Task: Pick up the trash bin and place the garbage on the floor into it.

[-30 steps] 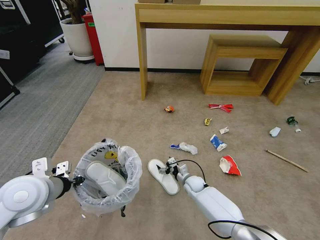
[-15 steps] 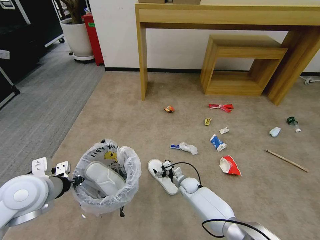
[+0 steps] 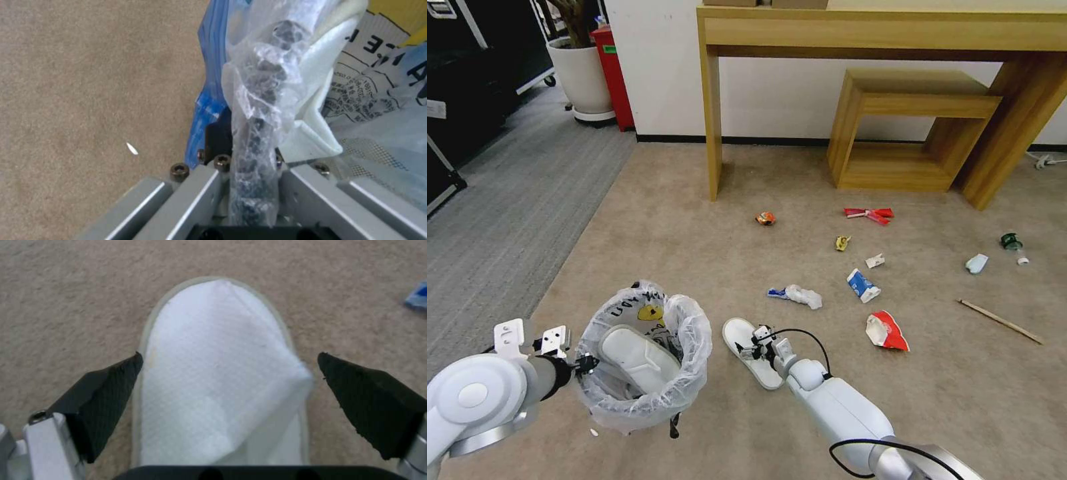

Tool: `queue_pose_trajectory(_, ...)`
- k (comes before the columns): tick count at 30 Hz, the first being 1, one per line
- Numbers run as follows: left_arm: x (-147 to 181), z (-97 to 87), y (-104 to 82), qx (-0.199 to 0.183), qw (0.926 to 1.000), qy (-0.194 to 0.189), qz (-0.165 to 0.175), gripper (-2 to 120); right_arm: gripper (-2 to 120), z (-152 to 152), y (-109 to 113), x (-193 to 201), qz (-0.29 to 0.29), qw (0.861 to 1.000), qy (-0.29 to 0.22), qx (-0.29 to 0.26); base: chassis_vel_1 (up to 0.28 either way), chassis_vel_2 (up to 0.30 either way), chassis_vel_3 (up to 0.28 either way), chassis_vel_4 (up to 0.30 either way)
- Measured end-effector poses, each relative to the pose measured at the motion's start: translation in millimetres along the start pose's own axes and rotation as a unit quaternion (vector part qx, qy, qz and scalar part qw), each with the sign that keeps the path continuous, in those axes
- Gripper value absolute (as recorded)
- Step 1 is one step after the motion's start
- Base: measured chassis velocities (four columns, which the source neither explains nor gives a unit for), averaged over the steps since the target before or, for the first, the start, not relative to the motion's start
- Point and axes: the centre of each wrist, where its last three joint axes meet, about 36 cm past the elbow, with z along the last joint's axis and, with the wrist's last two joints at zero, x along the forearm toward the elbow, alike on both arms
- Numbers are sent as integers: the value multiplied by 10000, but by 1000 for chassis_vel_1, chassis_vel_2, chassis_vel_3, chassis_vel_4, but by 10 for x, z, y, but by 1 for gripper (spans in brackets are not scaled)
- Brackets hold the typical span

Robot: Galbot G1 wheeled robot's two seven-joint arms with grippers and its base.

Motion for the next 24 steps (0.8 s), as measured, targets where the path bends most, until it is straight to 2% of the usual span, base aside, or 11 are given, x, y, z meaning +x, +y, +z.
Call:
queue_pose_trajectory(10,32,34,-21,-29,10000,-2,35,0,100,69,139,-23,-31,10000,82,7,0,0,0,0)
queue_pose_trajectory(17,18,51,-27,-44,10000,15,32,0,100,89,128,-8,7,9999,92,-60,0,0,0,0)
queue_pose_trajectory(24,-11,54,-18,-74,10000,44,5,0,94,119,101,18,61,9998,89,-145,0,0,0,0)
